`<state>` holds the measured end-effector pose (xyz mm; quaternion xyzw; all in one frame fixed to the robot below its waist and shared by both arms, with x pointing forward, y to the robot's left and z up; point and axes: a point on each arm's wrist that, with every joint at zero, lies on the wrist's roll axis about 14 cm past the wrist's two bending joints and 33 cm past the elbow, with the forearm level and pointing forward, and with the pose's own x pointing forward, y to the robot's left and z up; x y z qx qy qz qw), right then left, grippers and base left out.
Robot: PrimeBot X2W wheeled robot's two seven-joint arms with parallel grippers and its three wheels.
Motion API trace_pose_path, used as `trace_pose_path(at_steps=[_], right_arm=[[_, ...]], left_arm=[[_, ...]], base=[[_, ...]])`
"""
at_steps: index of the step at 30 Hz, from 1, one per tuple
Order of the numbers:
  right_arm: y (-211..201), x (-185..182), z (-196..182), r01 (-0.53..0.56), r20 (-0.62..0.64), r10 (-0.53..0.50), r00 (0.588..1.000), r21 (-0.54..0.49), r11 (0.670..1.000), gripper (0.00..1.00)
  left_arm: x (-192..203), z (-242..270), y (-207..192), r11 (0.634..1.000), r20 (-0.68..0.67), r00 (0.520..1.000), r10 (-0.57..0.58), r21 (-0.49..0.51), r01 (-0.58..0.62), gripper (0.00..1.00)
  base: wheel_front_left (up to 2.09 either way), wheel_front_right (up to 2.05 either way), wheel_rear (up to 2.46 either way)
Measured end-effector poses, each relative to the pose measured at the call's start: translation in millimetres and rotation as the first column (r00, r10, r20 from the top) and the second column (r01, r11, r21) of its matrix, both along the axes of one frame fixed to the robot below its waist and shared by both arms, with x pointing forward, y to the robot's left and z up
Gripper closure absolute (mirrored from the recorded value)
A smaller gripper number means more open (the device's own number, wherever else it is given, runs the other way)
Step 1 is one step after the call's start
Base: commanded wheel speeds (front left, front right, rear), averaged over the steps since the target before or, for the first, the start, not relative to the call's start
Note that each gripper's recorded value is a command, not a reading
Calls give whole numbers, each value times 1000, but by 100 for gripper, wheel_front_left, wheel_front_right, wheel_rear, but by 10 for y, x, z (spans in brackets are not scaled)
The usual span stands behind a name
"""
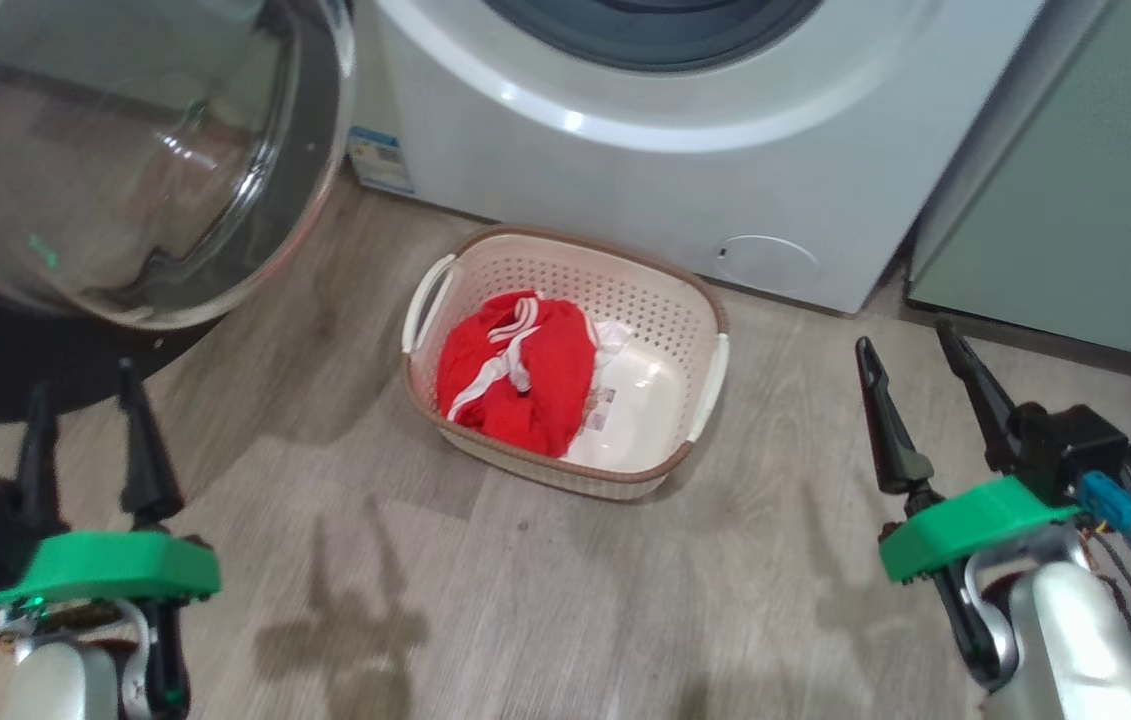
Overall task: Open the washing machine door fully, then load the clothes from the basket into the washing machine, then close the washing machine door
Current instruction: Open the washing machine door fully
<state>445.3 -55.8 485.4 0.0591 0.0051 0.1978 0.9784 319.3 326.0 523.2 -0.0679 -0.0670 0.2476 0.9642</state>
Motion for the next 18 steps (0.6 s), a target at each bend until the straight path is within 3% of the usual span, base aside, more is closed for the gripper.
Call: trace_pose_path(at_steps=[7,18], right_arm=[[-278,-136,-21,71,-20,-70,997,5,997,0],[-785,-332,65,206,-4,-206,978,0,978,0]], left_arm=[[300,79,-485,982,6,982,-191,5,190,0],[612,72,-1111,910,-11,910,-413,11,414,0]], base=[[0,0,0],[0,0,0]])
